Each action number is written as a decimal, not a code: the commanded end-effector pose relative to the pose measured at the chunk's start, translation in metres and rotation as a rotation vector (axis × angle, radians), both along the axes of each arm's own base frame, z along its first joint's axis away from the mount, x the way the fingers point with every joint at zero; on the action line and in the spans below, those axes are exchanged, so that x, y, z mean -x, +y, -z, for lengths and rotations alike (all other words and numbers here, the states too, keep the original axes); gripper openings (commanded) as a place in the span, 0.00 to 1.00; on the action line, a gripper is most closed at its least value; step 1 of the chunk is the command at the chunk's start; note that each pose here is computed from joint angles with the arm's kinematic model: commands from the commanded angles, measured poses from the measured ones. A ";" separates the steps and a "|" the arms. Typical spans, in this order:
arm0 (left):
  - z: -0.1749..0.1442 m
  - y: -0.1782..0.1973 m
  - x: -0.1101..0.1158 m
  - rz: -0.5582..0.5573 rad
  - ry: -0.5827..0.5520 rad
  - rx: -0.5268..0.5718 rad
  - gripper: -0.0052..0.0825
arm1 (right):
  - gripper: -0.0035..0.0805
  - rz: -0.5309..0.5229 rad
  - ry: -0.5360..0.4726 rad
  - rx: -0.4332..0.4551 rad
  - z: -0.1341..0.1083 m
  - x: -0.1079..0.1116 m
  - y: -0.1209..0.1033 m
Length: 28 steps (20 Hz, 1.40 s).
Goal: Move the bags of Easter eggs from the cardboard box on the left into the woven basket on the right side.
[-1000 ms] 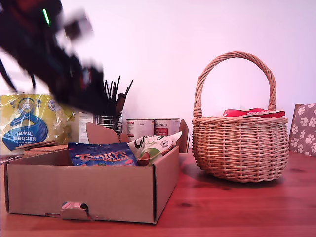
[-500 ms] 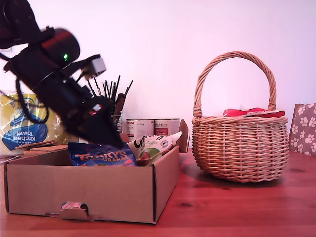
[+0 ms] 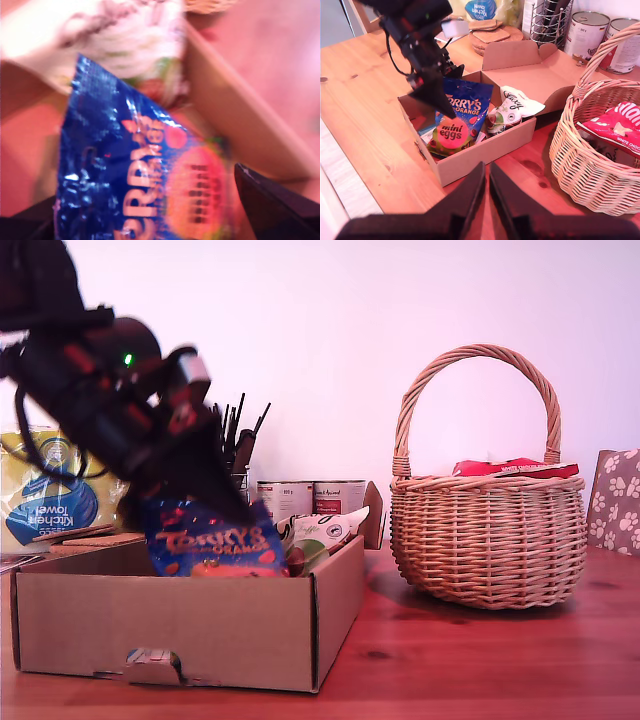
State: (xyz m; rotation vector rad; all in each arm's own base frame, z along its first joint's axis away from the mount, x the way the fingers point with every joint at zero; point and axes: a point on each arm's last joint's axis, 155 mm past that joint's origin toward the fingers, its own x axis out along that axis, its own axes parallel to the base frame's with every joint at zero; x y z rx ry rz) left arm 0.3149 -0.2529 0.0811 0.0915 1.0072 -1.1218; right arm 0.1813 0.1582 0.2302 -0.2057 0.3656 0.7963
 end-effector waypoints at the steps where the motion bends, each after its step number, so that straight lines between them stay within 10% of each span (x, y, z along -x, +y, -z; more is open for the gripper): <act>1: 0.004 -0.008 0.012 0.033 0.044 -0.011 0.87 | 0.04 0.008 0.028 0.012 0.012 -0.001 -0.001; 9: 0.033 -0.012 0.032 0.076 -0.015 -0.255 0.87 | 0.04 0.008 0.047 0.023 0.017 0.001 -0.002; 20: 0.087 -0.013 0.031 0.075 0.065 -0.316 0.86 | 0.04 0.008 0.046 0.023 0.016 0.001 -0.002; 26: 0.098 -0.007 0.025 0.059 0.052 -0.360 0.25 | 0.04 0.008 0.046 0.022 0.016 0.001 -0.002; 28: 0.097 -0.007 0.025 0.063 0.047 -0.359 0.18 | 0.04 0.008 0.046 0.023 0.016 0.001 -0.002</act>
